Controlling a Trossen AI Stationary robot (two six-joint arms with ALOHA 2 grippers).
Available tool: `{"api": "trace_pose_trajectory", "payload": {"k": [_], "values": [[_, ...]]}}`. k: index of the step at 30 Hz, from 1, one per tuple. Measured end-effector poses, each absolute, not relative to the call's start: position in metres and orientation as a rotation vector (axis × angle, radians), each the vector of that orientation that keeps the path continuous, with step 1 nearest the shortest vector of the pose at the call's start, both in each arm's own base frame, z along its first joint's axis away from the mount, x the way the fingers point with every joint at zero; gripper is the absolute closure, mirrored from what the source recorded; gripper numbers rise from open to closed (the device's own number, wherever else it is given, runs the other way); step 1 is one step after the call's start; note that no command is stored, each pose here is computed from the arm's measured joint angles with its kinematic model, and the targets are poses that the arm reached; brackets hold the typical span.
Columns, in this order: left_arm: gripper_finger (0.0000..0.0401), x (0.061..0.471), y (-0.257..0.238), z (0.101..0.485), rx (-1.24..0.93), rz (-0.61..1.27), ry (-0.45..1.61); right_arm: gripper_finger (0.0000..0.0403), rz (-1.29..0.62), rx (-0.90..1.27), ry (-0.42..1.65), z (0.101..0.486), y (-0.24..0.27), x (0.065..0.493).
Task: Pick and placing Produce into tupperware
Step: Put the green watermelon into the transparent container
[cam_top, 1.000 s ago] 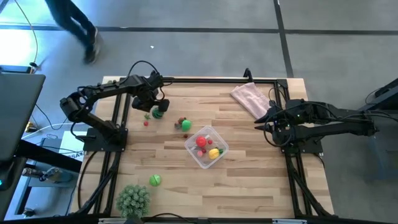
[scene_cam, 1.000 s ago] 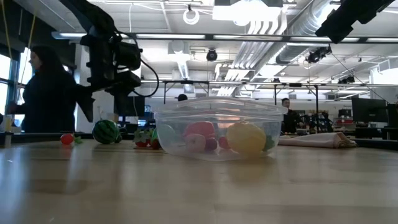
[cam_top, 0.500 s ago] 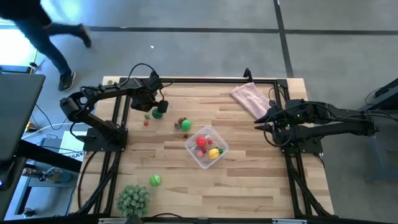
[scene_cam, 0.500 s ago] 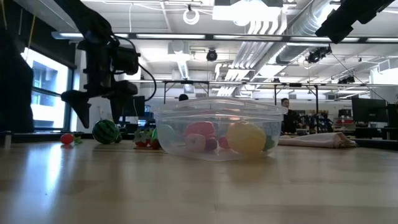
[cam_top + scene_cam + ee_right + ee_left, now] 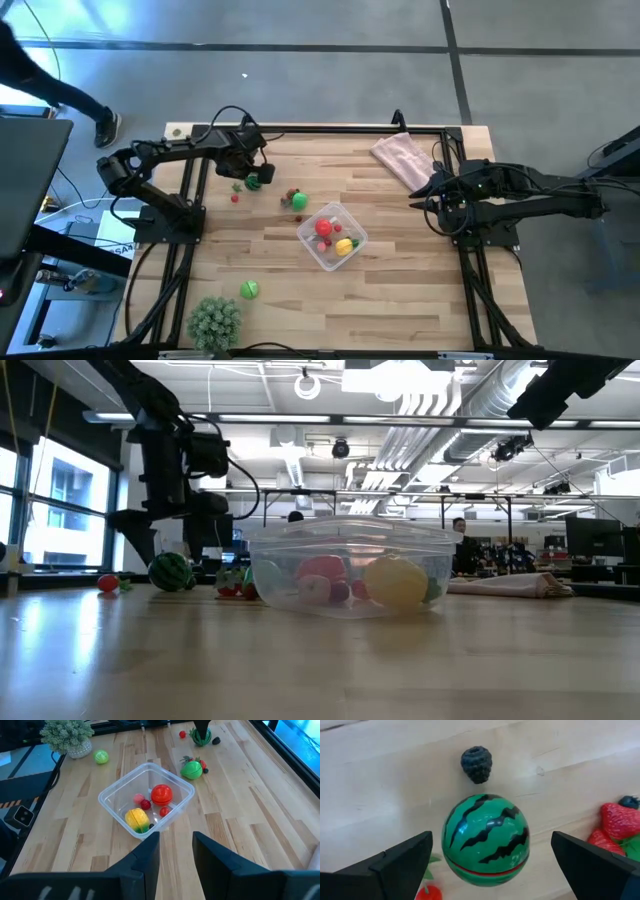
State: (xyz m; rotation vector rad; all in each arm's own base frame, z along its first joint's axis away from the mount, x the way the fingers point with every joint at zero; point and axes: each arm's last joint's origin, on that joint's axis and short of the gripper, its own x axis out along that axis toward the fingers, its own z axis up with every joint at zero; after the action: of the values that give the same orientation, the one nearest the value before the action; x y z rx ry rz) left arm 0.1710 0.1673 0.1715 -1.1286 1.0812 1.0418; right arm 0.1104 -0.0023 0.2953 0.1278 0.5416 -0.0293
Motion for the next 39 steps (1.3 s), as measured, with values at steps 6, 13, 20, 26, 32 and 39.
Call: {"api": "trace_pose_trajectory", "payload": {"k": [6, 13, 20, 26, 32, 39], "values": [[0.0006, 0.171, 0.166, 0.171, -1.103, 1.054, 1.097, 0.0297, -0.029, 0.127, 0.542, 0.295, -0.002, 0.11], [0.0007, 0.169, 0.166, 0.168, -1.108, 1.065, 1.139, 0.0297, -0.03, 0.129, 0.542, 0.295, -0.002, 0.11], [0.0007, 0.174, 0.169, 0.146, -1.17, 1.036, 1.233, 0.0297, -0.029, 0.127, 0.541, 0.295, -0.002, 0.11], [0.0007, 0.177, 0.171, 0.139, -1.173, 1.02, 1.242, 0.0297, -0.029, 0.127, 0.541, 0.295, -0.002, 0.11], [0.0007, 0.18, 0.174, 0.14, -1.121, 0.991, 1.213, 0.0297, -0.03, 0.129, 0.541, 0.295, -0.002, 0.11], [0.0008, 0.18, 0.175, 0.14, -1.087, 0.99, 1.218, 0.0297, -0.03, 0.127, 0.541, 0.295, -0.002, 0.11]]}}
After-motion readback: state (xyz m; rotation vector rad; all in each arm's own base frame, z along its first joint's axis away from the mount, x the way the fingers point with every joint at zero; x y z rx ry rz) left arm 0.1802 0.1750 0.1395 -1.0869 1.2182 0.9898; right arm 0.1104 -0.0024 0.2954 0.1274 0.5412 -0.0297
